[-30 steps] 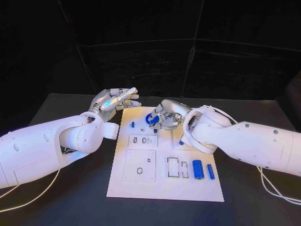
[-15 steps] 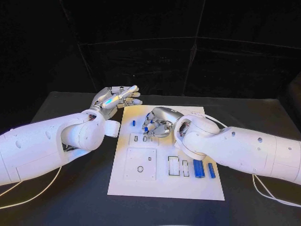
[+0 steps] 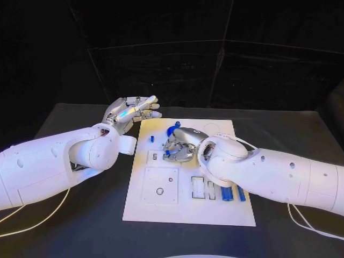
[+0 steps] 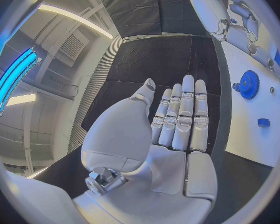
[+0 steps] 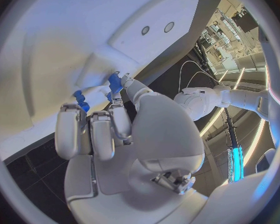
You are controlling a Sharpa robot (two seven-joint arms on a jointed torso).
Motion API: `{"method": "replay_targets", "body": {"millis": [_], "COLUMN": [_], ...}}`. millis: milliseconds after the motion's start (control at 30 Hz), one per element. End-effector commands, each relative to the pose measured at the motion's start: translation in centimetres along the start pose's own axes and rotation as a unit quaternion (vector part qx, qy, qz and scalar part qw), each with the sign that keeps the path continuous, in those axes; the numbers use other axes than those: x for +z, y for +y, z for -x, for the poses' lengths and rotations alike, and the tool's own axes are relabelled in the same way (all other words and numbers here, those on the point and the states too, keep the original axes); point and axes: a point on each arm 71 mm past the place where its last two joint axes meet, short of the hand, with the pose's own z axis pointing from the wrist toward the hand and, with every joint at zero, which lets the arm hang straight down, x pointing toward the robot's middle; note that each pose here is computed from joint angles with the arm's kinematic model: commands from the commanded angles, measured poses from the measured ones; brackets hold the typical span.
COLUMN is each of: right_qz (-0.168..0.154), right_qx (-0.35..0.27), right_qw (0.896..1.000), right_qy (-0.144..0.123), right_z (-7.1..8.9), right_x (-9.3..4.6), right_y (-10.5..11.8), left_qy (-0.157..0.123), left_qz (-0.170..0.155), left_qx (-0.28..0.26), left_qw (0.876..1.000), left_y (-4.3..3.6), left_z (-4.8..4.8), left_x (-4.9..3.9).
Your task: Assemble the parts on the task board
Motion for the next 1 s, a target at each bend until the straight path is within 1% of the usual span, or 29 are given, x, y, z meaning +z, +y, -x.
{"method": "replay_targets", "body": {"millis": [33,667,1000], "right_qz": [-0.001,-0.017,-0.019], "right_qx": [-0.013,-0.021,-0.023], "right_qw": [1.0,1.0,0.999], "right_qy": [0.004,0.012,0.015], "right_z": [-0.13,-0.31,-0.34], "right_x": [-0.04,-0.56,-0.57], "right_y": [-0.05,-0.9,-1.01], "left_qy": [0.003,0.003,0.003], "left_qz": [-0.004,-0.004,-0.004], "left_qx": [0.0,0.0,0.0], "left_qw": [1.0,1.0,1.0], "left_y": [-0.16,-0.16,-0.15], "left_z": [-0.07,0.03,0.05], "left_x": [0.03,0.02,0.03]}}
